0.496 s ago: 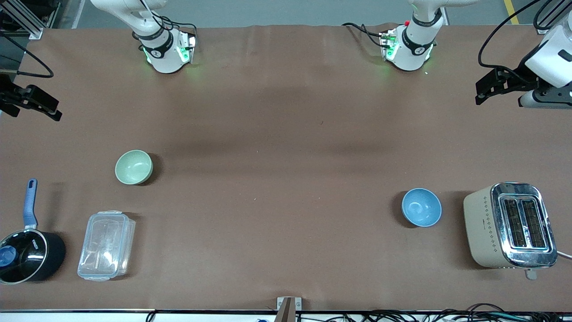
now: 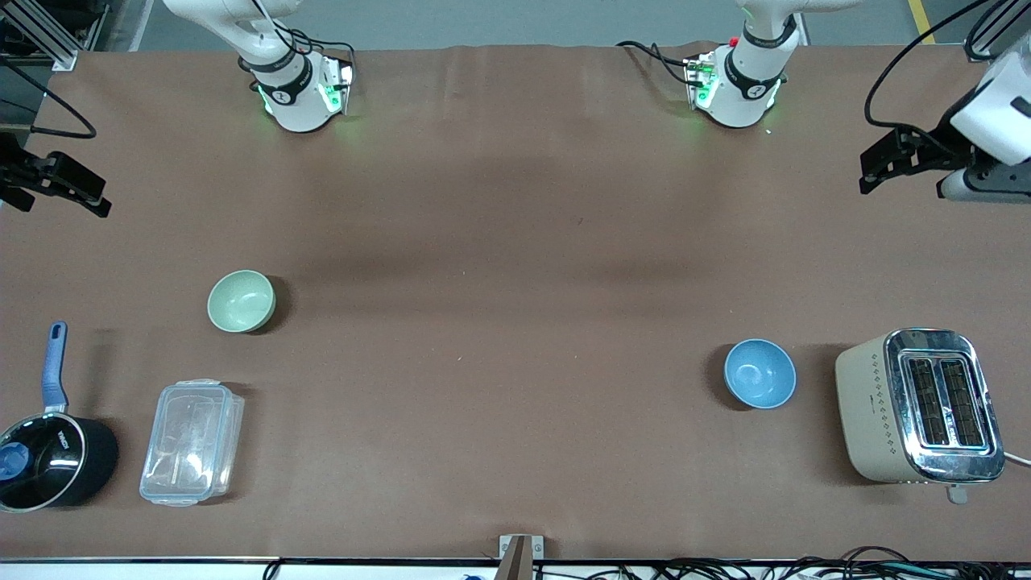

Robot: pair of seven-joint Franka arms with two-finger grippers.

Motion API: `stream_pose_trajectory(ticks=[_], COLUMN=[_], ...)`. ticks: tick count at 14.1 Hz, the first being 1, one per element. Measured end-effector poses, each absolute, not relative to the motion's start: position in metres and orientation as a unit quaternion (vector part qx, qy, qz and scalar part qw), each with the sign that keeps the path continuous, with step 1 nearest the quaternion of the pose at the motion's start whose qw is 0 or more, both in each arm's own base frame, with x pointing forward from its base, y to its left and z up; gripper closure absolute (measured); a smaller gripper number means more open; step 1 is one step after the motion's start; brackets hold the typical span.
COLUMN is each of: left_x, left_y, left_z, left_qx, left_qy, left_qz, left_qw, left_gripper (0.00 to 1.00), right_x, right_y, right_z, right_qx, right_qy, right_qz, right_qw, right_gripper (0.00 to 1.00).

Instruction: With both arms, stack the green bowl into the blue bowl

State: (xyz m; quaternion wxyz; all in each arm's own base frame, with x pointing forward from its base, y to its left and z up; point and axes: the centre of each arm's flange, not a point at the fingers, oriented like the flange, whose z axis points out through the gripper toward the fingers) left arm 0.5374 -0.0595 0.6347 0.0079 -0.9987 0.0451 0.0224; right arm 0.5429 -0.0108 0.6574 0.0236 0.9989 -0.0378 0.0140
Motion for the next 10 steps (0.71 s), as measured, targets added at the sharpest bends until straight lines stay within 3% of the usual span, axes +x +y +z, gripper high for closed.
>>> stream_pose_trajectory(ticks=[3, 6, 10], left_x=[0.582, 0.638, 0.675], left_y=[-0.053, -0.045, -0.037], left_z=[0.566, 0.448, 0.317], left_qx=[-0.998, -0.997, -0.997], left_qy=[0.042, 0.039, 0.038], left_qz=[0.05, 0.071, 0.07], left_qw=[0.015, 0.015, 0.009], left_gripper=[0.0, 0.0, 0.0], right_x=[0.543, 0.542, 0.544], right_y=[-0.012, -0.017, -0.038], right_z=[0.657, 0.652, 0.589], right_qx=[0.999, 0.999, 0.997], right_qy=[-0.038, -0.041, -0.049], right_qz=[0.013, 0.0, -0.054], right_qw=[0.024, 0.024, 0.024], right_gripper=[0.0, 0.0, 0.0])
